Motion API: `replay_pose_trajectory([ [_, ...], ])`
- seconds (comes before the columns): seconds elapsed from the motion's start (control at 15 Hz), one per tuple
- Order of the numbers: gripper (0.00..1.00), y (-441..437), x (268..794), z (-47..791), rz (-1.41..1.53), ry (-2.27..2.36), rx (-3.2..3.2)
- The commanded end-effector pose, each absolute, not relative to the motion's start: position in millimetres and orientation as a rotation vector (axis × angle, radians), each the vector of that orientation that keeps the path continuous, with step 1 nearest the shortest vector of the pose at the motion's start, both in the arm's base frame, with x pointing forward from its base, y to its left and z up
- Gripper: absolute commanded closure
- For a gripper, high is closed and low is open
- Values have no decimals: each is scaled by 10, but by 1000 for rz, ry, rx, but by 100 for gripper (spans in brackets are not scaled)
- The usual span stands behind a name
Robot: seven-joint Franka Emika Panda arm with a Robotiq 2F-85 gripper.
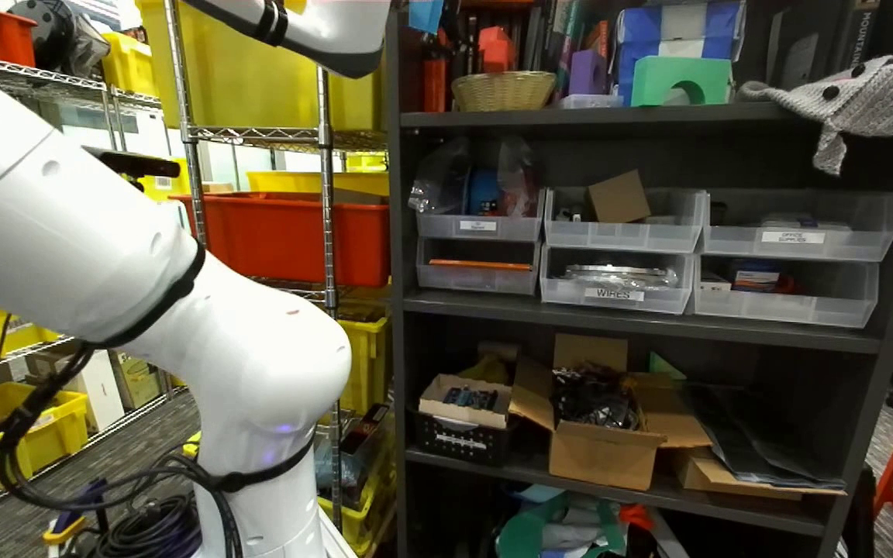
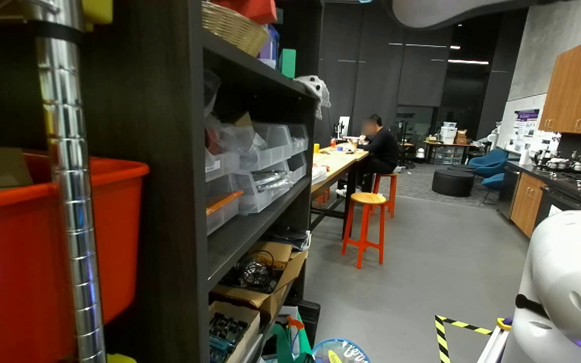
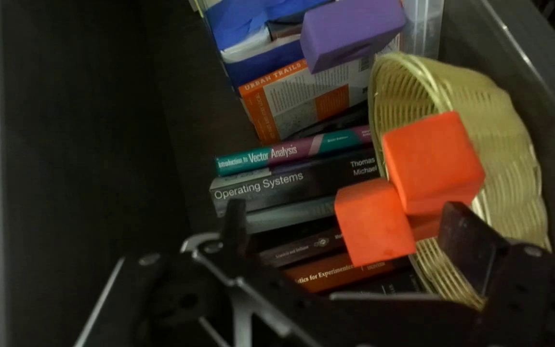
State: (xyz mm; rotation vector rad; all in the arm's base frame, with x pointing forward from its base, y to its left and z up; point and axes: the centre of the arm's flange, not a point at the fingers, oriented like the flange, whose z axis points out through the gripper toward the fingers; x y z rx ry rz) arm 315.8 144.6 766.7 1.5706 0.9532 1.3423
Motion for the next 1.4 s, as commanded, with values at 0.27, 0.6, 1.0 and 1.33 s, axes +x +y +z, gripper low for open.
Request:
replay_pose_trajectory([
  [0.27, 0, 382, 2835, 7033, 1353, 979, 1623],
  [0.6, 0, 97, 3202, 6434, 1209, 787, 1730],
  [1.0, 0, -89, 3633, 6053, 1125, 644, 1956],
  [1.33, 0, -257, 4141, 5749, 1079, 579, 2167],
])
